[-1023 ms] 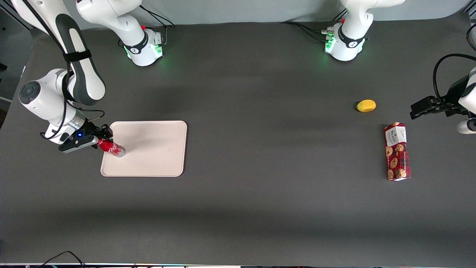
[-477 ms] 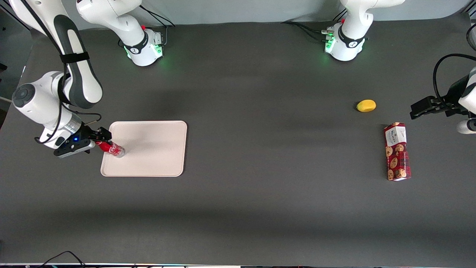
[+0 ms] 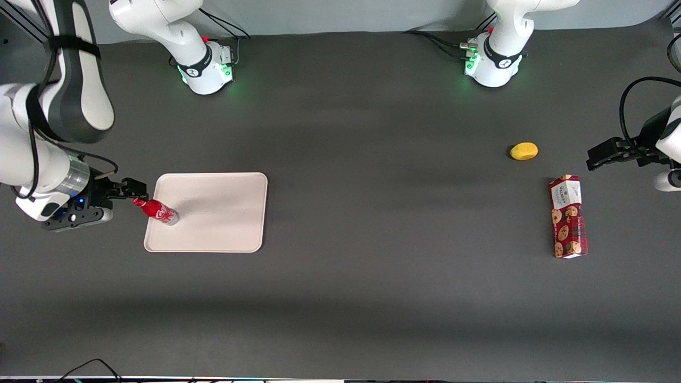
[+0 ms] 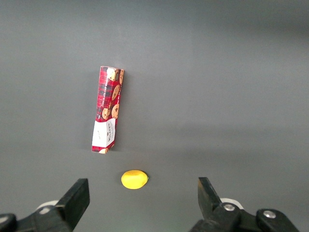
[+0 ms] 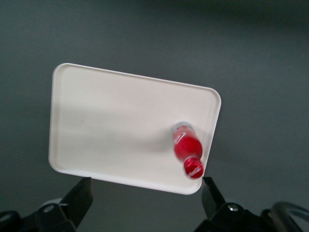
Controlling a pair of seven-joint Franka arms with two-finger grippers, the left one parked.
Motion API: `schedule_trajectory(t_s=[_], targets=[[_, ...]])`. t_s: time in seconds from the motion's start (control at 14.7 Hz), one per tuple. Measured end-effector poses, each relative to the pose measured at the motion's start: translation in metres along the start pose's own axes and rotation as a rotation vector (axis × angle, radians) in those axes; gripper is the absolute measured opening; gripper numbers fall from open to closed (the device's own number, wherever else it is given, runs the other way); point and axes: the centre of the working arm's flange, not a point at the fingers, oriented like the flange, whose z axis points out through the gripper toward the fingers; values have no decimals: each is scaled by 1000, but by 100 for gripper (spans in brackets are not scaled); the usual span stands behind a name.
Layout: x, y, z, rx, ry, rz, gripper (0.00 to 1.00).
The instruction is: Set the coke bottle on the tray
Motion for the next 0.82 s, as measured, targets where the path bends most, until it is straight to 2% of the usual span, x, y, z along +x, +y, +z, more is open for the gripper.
schedule_trajectory(t_s=[0.14,0.34,0.55,0.82], targets=[[-11,-25,-62,-3,12,18,100],[-42,-24,-151,-2,60,25,100],[-53,-6,-182,-19,94,57,100],[-54,18,-175,-27,56,100,100]])
